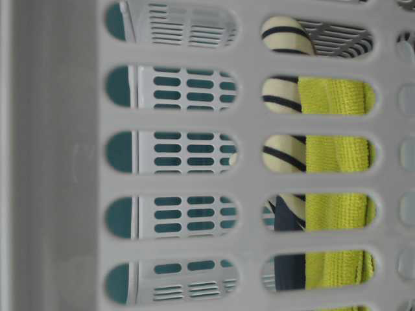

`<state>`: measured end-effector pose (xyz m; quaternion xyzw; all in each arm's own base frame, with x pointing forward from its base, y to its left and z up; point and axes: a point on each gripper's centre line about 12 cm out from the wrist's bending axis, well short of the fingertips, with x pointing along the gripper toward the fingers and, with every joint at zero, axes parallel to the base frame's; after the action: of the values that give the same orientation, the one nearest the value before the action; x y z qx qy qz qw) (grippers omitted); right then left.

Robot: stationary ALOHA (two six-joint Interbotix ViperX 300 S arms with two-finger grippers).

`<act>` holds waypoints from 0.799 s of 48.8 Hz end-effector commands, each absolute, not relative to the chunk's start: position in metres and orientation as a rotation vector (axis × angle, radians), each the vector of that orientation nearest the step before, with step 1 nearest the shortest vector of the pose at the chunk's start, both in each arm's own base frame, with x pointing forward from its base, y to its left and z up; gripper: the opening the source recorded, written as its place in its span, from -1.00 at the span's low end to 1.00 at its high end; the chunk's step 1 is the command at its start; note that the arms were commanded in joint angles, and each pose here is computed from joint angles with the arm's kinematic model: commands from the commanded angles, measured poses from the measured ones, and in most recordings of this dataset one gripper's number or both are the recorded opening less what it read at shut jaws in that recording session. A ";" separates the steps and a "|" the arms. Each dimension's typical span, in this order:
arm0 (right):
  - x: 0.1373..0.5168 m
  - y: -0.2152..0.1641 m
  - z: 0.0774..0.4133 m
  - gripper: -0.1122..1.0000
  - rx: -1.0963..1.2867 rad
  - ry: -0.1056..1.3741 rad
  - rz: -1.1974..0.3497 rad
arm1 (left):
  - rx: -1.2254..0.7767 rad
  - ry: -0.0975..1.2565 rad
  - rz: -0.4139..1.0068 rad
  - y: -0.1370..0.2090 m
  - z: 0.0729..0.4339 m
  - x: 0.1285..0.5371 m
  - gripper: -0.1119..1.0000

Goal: Pick up the yellow cloth from the shopping basket with the left arm.
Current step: 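Move the left gripper down into the basket toward the yellow cloth, then close the left gripper on the edge of the yellow cloth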

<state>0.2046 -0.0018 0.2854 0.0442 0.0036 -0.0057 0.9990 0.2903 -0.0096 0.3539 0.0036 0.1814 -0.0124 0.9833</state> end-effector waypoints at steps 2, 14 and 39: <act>0.207 -0.002 0.295 0.62 0.093 -0.017 -0.013 | 0.014 0.412 -0.056 -0.022 0.361 0.326 0.54; 0.206 -0.002 0.296 0.62 0.091 -0.022 -0.012 | 0.024 0.666 -0.083 -0.044 0.324 0.396 0.76; 0.205 0.000 0.294 0.62 0.088 -0.017 -0.003 | 0.061 1.068 -0.075 -0.054 0.223 0.443 0.76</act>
<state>0.2034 0.0001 0.2874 0.0435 0.0000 -0.0008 0.9991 0.4424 -0.0540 0.2279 0.0268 0.5051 -0.0360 0.8619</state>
